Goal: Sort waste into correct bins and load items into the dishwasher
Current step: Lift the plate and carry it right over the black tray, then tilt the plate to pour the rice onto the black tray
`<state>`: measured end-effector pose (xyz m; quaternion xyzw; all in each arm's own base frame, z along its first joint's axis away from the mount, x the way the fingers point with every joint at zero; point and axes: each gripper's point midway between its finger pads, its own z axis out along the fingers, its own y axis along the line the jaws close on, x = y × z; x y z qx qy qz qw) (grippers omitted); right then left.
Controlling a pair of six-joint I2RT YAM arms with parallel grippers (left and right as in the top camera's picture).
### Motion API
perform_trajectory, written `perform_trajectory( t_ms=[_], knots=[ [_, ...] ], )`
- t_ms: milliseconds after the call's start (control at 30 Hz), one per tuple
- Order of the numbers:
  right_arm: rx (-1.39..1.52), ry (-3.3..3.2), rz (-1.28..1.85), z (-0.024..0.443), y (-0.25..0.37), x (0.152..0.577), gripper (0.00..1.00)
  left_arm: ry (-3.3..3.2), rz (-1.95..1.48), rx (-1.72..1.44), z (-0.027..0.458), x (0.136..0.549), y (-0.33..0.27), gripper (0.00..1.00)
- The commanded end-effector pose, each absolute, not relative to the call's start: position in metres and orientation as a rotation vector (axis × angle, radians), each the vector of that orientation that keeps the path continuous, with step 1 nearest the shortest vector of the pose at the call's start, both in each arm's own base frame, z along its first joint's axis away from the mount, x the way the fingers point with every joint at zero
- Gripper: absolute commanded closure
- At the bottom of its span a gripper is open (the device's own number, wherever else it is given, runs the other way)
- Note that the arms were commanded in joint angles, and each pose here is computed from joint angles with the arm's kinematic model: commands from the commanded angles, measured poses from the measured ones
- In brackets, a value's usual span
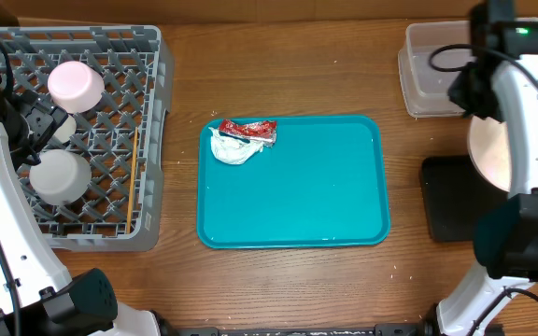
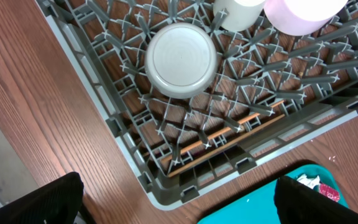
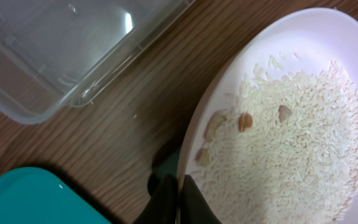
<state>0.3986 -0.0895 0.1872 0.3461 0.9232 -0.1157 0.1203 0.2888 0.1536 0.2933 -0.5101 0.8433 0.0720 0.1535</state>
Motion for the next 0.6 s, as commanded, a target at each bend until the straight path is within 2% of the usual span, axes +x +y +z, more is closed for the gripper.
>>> perform_trajectory(
  t_ms=[0,200,567],
  knots=[
    [1.005,2.696,-0.090,0.201,-0.088,0.403,0.96,2.438,0.217,-1.444,0.292,0.290,0.155,0.00],
    [1.082,2.677,0.221,0.202,-0.088,0.406,0.96,2.438,0.217,-1.444,0.292,0.290,0.155,0.00],
    [1.234,2.668,0.384,0.190,-0.100,0.393,0.96,2.438,0.217,-1.443,0.292,0.290,0.155,0.00]
  ],
)
